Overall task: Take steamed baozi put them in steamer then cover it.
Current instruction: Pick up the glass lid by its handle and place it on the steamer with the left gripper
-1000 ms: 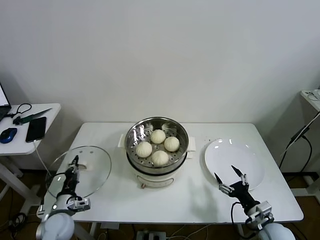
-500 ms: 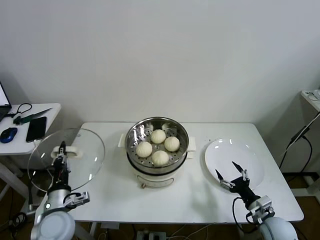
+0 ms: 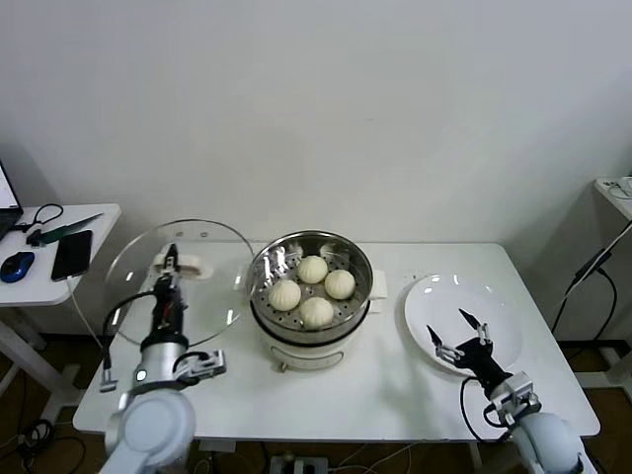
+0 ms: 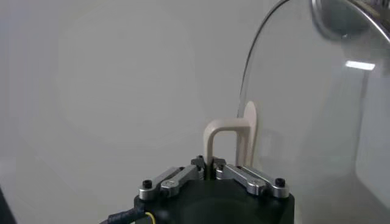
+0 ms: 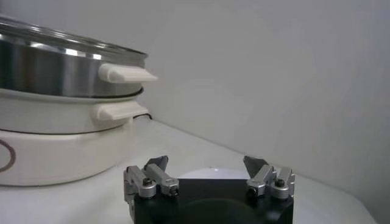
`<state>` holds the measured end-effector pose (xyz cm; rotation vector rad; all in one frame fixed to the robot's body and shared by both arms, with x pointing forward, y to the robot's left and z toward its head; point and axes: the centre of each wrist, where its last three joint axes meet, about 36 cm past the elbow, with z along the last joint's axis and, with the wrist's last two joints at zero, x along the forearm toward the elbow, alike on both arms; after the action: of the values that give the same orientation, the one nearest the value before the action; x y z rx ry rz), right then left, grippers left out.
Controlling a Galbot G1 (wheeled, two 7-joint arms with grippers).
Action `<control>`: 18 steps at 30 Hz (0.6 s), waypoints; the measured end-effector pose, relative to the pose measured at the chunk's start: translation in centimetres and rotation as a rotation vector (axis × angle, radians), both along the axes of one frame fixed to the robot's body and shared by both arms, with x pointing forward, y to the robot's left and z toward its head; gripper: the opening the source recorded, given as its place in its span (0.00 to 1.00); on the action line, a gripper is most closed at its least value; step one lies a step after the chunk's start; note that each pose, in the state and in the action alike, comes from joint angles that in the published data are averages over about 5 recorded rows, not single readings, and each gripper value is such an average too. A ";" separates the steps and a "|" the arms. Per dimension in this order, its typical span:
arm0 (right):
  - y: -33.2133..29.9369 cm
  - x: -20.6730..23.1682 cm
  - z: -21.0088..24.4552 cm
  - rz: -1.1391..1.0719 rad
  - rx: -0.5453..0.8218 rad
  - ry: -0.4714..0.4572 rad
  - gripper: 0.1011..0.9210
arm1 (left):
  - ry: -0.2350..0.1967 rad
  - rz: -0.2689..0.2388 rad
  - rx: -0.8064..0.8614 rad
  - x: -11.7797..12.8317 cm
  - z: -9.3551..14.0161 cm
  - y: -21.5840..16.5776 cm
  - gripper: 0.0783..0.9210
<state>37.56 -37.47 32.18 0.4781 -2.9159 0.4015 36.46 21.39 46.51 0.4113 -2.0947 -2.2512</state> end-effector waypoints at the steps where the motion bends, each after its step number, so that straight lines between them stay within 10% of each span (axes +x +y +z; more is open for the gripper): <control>1: -0.1 0.1 0.0 -0.001 -0.002 -0.001 0.88 | 0.005 -0.008 -0.006 0.2 0.2 -0.7 0.08; 18: -1.7 -0.1 -0.4 -0.029 -0.021 -0.002 0.88 | 0.055 -0.101 -0.061 4.8 -0.2 -12.7 0.08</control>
<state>37.42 -39.12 31.79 0.4327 -2.9141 0.4279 41.30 8.74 46.33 0.2432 -2.1973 -2.2159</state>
